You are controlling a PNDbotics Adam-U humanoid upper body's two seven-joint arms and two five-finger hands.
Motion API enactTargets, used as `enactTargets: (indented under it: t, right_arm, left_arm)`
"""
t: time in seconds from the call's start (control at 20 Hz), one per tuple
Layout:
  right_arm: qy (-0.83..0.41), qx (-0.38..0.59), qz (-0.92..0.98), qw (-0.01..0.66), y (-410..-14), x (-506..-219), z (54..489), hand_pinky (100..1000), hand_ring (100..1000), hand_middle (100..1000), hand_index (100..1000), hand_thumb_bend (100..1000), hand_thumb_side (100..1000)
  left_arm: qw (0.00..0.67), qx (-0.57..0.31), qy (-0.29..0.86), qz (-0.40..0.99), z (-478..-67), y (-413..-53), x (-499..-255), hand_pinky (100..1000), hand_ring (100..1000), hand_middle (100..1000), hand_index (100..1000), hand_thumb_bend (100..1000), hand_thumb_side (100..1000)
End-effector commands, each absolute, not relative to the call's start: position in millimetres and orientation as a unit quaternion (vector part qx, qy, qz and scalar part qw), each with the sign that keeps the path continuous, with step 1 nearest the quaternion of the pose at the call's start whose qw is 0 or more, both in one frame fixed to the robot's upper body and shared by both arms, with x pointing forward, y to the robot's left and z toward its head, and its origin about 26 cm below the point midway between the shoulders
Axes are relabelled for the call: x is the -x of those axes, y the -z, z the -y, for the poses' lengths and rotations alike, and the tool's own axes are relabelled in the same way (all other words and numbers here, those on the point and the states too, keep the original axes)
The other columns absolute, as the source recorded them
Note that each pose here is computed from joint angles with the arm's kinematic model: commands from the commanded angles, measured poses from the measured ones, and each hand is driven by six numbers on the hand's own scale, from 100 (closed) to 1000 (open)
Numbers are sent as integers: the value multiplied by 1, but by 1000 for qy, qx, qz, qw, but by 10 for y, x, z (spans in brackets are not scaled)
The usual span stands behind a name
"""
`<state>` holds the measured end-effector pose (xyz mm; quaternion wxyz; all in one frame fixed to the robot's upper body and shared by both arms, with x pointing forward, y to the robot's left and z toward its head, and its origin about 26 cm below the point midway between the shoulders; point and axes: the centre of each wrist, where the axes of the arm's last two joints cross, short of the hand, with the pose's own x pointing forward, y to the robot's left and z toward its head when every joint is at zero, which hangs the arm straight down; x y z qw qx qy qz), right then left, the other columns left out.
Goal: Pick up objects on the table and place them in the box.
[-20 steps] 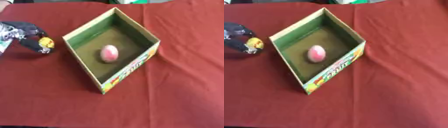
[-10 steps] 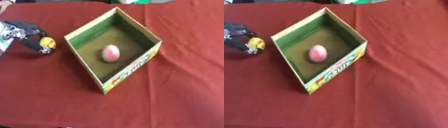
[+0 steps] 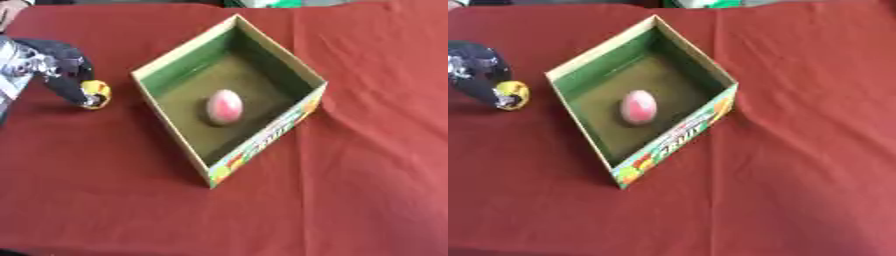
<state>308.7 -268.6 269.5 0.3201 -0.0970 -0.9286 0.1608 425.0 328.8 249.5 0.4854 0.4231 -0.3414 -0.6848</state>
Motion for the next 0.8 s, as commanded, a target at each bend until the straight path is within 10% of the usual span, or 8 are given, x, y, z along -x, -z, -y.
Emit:
enactTargets:
  t: [0.05, 0.2, 0.8]
  right_arm:
    - [-158, 100, 933, 309, -2774, -3044, 2707, 847, 817, 734, 892, 100, 714]
    - [-159, 101, 932, 311, -2763, -3044, 2709, 848, 817, 734, 892, 100, 712]
    - [-156, 103, 929, 319, -2743, -3044, 2714, 850, 818, 732, 892, 100, 715]
  left_arm:
    - [483, -442, 665, 358, -3333, -2620, -4241, 597, 674, 576, 640, 100, 378]
    - [485, -448, 649, 377, -3322, -2629, -4241, 561, 628, 542, 603, 100, 244]
    - [484, -454, 624, 414, -3270, -2745, -4198, 459, 532, 482, 547, 100, 253]
